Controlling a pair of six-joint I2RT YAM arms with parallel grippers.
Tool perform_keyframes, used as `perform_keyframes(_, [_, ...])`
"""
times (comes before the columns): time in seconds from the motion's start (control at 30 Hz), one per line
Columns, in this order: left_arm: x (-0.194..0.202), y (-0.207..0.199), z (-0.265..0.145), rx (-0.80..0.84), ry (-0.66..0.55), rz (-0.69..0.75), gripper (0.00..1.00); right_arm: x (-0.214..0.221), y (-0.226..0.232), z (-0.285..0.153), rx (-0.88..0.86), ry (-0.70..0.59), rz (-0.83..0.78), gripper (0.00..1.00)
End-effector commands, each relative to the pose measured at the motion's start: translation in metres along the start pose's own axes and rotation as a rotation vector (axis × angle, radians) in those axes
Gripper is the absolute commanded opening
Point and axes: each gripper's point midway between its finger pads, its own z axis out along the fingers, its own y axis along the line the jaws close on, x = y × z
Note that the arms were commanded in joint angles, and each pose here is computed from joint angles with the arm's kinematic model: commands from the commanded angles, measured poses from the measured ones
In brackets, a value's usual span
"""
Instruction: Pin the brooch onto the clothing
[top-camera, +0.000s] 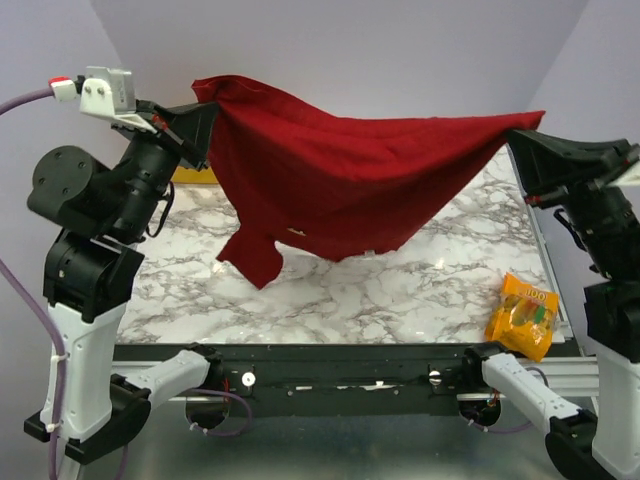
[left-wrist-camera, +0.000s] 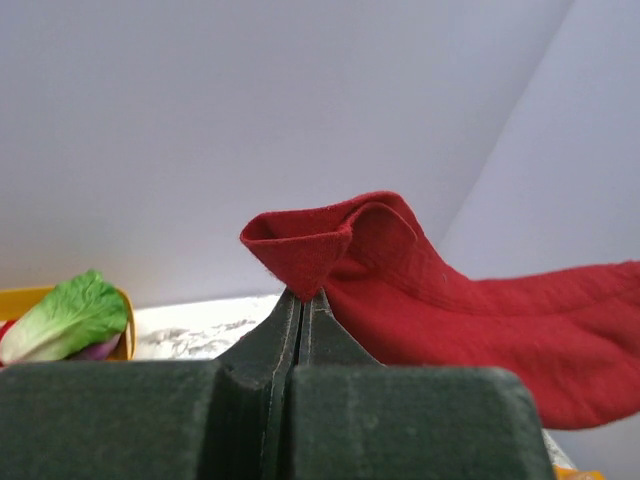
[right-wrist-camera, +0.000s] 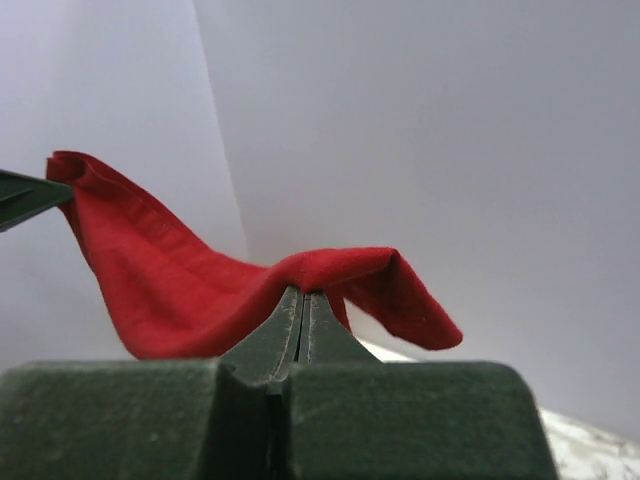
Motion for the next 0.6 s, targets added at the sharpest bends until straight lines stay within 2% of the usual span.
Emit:
perform_keyframes(0.0, [-0.025,-0.029,-0.022,0.147,-0.060,0.018,0.00,-0.029,0.022,-0.021,-0.069,-0.116,-0.030,0.00])
perform_keyframes(0.17, [-0.046,-0.057,-0.060,0.296,-0.097,0.035,0.00,-0.050,0.037,-0.047,-0.090,-0.170,-0.051,0.01])
perform_keyframes(0.3, [-0.058,-0.065,-0.078,0.334,-0.113,0.052,0.00,-0.064,0.048,-0.059,-0.116,-0.201,-0.043,0.00])
perform_keyframes(0.47, [-0.062,-0.070,-0.078,0.355,-0.106,0.053,0.00,-0.065,0.049,-0.060,-0.120,-0.196,-0.040,0.00])
perform_keyframes(0.57, [-0.056,-0.061,-0.065,0.307,-0.094,0.048,0.00,-0.054,0.042,-0.052,-0.100,-0.168,-0.031,0.00])
